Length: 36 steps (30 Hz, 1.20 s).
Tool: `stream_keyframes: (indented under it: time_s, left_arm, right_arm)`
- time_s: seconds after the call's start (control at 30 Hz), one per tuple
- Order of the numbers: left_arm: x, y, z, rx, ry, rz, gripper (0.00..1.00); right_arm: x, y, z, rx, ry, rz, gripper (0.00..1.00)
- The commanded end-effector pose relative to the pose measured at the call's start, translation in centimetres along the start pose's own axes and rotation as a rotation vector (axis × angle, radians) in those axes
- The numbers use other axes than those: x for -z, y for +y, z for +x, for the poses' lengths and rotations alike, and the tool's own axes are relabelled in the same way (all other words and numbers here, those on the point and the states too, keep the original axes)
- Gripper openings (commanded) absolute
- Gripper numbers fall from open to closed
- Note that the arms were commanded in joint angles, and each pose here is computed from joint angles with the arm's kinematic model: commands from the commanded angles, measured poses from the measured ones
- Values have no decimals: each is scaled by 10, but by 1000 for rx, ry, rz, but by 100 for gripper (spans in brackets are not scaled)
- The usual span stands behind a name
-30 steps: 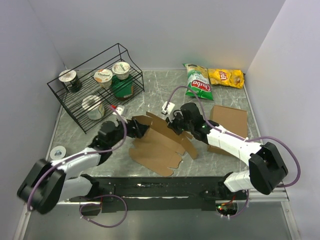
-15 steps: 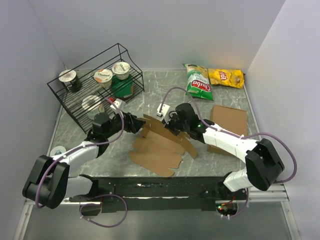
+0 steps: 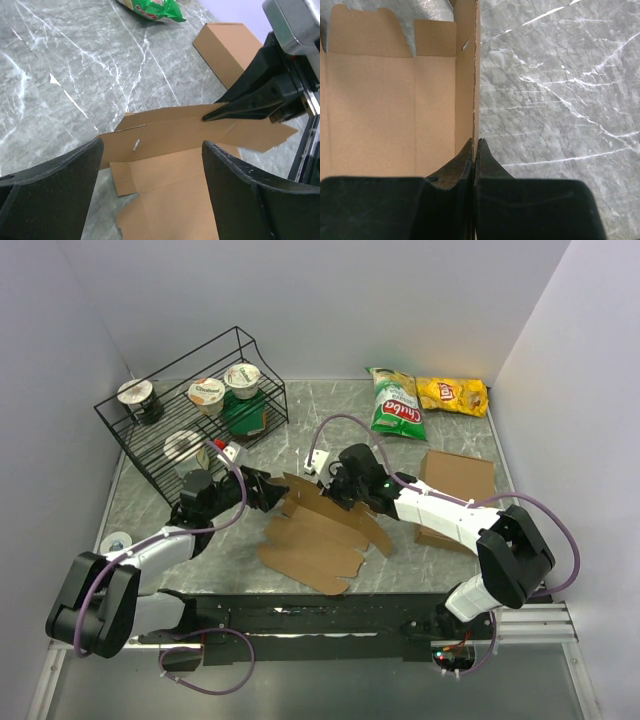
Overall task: Fold the paper box
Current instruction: Fold the paper box at the center of the board.
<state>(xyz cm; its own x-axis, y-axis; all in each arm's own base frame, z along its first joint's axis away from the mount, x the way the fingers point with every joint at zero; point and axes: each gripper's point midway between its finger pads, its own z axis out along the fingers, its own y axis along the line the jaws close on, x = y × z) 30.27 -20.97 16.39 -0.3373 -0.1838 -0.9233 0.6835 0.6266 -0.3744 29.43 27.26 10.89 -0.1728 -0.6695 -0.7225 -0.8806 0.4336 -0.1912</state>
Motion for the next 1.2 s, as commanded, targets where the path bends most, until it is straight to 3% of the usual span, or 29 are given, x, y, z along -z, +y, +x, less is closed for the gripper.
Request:
stream_keyframes:
  time_s: [0.0, 0.6, 0.83, 1.17]
  left_arm:
    - [-3, -9, -13, -110, -8, 85, 86]
    - [-36, 5, -10, -194, 42, 233, 82]
    - [-40, 2, -3, -154, 50, 280, 62]
    - [-47, -17, 11, -122, 81, 325, 46]
  right_arm:
    - [2, -2, -9, 34, 3, 9, 0]
    - [4, -2, -12, 28, -1, 4, 0]
    - [2, -2, -13, 22, -2, 5, 0]
    - [-2, -5, -15, 14, -5, 14, 0]
